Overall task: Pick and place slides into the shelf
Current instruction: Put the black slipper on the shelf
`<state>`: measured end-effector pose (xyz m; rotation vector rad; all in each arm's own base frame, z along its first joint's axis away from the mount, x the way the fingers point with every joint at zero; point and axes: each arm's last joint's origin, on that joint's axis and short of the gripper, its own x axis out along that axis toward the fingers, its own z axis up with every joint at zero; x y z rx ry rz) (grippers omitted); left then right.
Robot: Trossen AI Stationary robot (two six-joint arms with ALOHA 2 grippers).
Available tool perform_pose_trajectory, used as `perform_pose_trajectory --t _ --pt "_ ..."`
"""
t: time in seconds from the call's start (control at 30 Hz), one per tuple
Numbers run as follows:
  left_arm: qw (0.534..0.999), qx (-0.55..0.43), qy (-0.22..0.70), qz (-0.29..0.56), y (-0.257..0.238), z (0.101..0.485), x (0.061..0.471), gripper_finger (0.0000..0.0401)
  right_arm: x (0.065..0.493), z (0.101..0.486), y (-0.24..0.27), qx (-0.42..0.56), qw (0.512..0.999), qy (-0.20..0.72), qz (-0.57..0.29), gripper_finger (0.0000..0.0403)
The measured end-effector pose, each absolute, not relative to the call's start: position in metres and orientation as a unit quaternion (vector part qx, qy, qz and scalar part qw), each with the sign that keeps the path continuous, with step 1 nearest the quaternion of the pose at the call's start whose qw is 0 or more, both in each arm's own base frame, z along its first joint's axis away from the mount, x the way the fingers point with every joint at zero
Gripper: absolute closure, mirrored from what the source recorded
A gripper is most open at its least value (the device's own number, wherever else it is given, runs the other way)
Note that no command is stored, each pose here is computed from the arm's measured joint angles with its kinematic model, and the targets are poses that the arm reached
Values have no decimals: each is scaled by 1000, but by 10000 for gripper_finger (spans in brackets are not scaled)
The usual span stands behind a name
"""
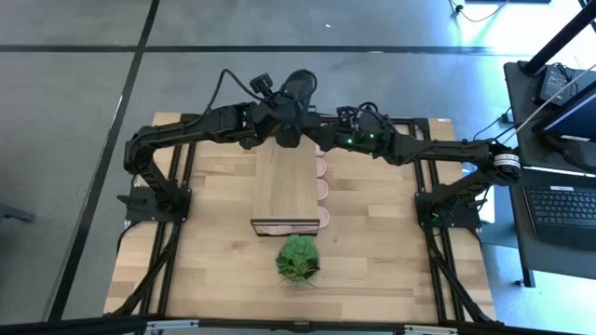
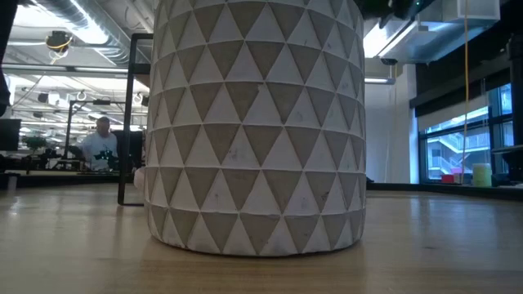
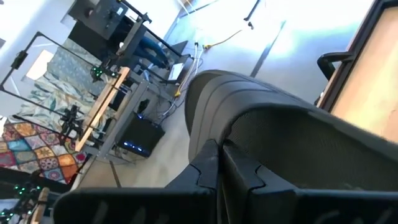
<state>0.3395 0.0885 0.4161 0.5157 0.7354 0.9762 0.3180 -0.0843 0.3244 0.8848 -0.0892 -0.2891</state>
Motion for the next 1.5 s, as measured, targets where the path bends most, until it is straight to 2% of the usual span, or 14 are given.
perform_pose_trajectory --t 0.7,1.1,1.23,1.43,1.5 --pt "805 241 318 438 73 419 345 401 323 319 -87 460 872 -61 -157 216" --pt "806 240 316 440 73 420 345 401 325 318 -88 443 880 -63 -156 220" --pt "806 240 316 439 73 420 345 401 325 317 -88 431 887 -58 -159 250" --pt "805 240 315 441 73 420 345 396 325 317 -88 410 896 -53 -159 331" --pt "805 240 315 441 73 420 345 388 325 317 -88 402 901 -51 -156 346"
